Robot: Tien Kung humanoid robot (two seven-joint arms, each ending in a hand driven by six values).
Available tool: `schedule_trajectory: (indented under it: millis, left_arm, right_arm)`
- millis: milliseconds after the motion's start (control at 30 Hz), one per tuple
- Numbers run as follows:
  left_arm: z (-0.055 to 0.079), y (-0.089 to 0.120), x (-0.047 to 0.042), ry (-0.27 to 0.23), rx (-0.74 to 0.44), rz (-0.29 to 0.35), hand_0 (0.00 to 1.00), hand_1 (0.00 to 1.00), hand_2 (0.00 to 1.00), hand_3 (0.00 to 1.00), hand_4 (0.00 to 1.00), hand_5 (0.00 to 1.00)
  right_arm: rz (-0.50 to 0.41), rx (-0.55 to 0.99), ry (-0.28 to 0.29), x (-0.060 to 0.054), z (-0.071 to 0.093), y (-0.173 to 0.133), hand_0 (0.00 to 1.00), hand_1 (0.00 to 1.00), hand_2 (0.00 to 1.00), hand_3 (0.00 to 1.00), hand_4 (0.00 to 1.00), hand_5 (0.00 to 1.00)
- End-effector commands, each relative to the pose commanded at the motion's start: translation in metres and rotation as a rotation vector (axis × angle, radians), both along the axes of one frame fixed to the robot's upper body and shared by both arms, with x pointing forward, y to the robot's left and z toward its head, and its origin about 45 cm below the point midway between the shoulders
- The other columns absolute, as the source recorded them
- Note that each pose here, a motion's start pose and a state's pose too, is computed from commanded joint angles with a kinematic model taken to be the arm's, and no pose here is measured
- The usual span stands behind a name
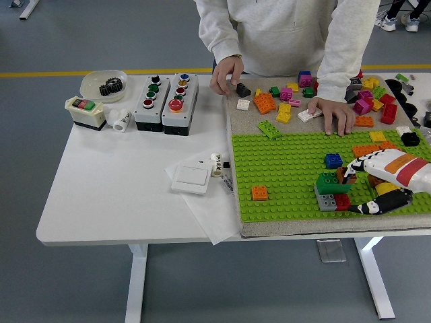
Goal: Pick up the brick,pile it on top of brick,press brick,pick up the brick,pile it on top of brick,press brick
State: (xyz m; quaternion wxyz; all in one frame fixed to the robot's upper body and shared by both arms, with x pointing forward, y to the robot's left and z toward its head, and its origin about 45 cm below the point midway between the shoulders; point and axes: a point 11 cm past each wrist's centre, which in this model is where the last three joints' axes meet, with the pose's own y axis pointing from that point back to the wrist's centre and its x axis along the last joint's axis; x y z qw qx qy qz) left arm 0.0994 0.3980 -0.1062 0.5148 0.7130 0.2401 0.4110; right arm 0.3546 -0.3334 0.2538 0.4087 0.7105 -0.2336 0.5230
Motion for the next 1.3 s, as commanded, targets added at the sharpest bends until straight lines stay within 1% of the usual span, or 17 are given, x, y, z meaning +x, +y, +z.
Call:
schedule_trajectory:
  millis: [367, 433, 533, 567, 600, 633, 700, 733, 767, 833, 900, 933, 967, 1100, 1133, 1233, 1300]
  left_arm:
    - [-0.001, 0.000, -0.0038, 0.011, 0.000, -0.001, 0.756, 0.736, 0.736, 0.598, 0.663, 0.590]
    - [-0.001, 0.001, -0.0046, 0.013, 0.000, -0.003, 0.756, 0.736, 0.736, 0.598, 0.663, 0.590]
    - [-0.001, 0.001, -0.0056, 0.016, 0.000, -0.003, 0.756, 0.736, 0.736, 0.598, 0.664, 0.591]
    - [-0.001, 0.001, -0.0057, 0.016, 0.000, -0.003, 0.756, 0.736, 0.736, 0.598, 0.664, 0.591]
    - [-0.001, 0.001, -0.0058, 0.017, -0.001, -0.003, 0.756, 0.736, 0.736, 0.598, 0.664, 0.591]
    - [-0.001, 0.001, -0.0060, 0.017, -0.001, -0.003, 0.756, 0.736, 0.736, 0.598, 0.664, 0.591]
    - [-0.001, 0.001, -0.0060, 0.018, -0.001, -0.004, 0.756, 0.736, 0.736, 0.598, 0.664, 0.591]
    - [-0.001, 0.001, -0.0057, 0.017, -0.002, -0.004, 0.756, 0.736, 0.736, 0.599, 0.664, 0.591]
    - [-0.001, 0.001, -0.0055, 0.016, -0.002, -0.003, 0.756, 0.736, 0.736, 0.599, 0.664, 0.591]
    - [-0.001, 0.001, -0.0049, 0.015, -0.003, -0.002, 0.756, 0.736, 0.736, 0.599, 0.664, 0.591]
    - [0.000, 0.001, -0.0039, 0.013, -0.004, -0.001, 0.756, 0.736, 0.736, 0.599, 0.664, 0.591]
    - [0.000, 0.001, -0.0033, 0.012, -0.005, -0.001, 0.756, 0.736, 0.737, 0.598, 0.664, 0.591]
    - [0.000, 0.001, -0.0031, 0.012, -0.006, 0.000, 0.756, 0.736, 0.737, 0.598, 0.664, 0.591]
    - [0.000, 0.001, -0.0014, 0.009, -0.009, 0.003, 0.756, 0.736, 0.737, 0.598, 0.664, 0.591]
    - [0.000, 0.001, -0.0013, 0.009, -0.009, 0.003, 0.755, 0.737, 0.738, 0.597, 0.664, 0.592]
    - [0.000, 0.001, -0.0004, 0.008, -0.010, 0.003, 0.755, 0.737, 0.738, 0.597, 0.664, 0.592]
    - [0.001, 0.001, 0.0000, 0.008, -0.010, 0.004, 0.755, 0.737, 0.738, 0.597, 0.664, 0.592]
  right_arm:
    - [0.002, 0.022, -0.014, 0.000, 0.006, 0.001, 0.724, 0.710, 0.744, 0.649, 0.885, 0.593]
    - [-0.001, 0.037, -0.024, 0.002, 0.009, 0.001, 0.724, 0.710, 0.744, 0.649, 0.885, 0.593]
    - [-0.019, 0.073, -0.061, 0.008, 0.016, 0.000, 0.719, 0.696, 0.735, 0.646, 0.884, 0.582]
    - [-0.029, 0.087, -0.087, 0.013, 0.020, 0.000, 0.719, 0.696, 0.735, 0.646, 0.884, 0.582]
    - [-0.035, 0.093, -0.097, 0.015, 0.022, 0.000, 0.719, 0.696, 0.735, 0.646, 0.884, 0.582]
    - [-0.052, 0.111, -0.127, 0.022, 0.028, -0.001, 0.719, 0.696, 0.735, 0.646, 0.884, 0.582]
    - [-0.067, 0.131, -0.169, 0.031, 0.037, -0.001, 0.719, 0.696, 0.735, 0.646, 0.884, 0.582]
    - [-0.078, 0.143, -0.190, 0.037, 0.042, 0.000, 0.714, 0.678, 0.727, 0.651, 0.897, 0.503]
    - [-0.085, 0.150, -0.211, 0.042, 0.048, 0.000, 0.714, 0.678, 0.727, 0.651, 0.897, 0.503]
    - [-0.095, 0.162, -0.238, 0.051, 0.053, 0.001, 0.714, 0.678, 0.727, 0.651, 0.897, 0.503]
    - [-0.107, 0.158, -0.270, 0.063, 0.060, 0.003, 0.714, 0.678, 0.727, 0.651, 0.897, 0.503]
    - [-0.109, 0.150, -0.281, 0.069, 0.061, 0.005, 0.709, 0.675, 0.724, 0.671, 0.934, 0.403]
    - [-0.113, 0.144, -0.287, 0.073, 0.062, 0.005, 0.709, 0.675, 0.724, 0.671, 0.934, 0.403]
    - [-0.090, 0.076, -0.303, 0.093, 0.057, 0.015, 0.709, 0.675, 0.724, 0.671, 0.934, 0.403]
    - [-0.090, 0.060, -0.302, 0.096, 0.055, 0.015, 0.700, 0.676, 0.722, 0.680, 0.946, 0.381]
    - [-0.060, -0.014, -0.288, 0.108, 0.042, 0.024, 0.700, 0.676, 0.722, 0.680, 0.946, 0.381]
    - [-0.046, -0.051, -0.279, 0.114, 0.034, 0.028, 0.700, 0.676, 0.722, 0.680, 0.946, 0.381]
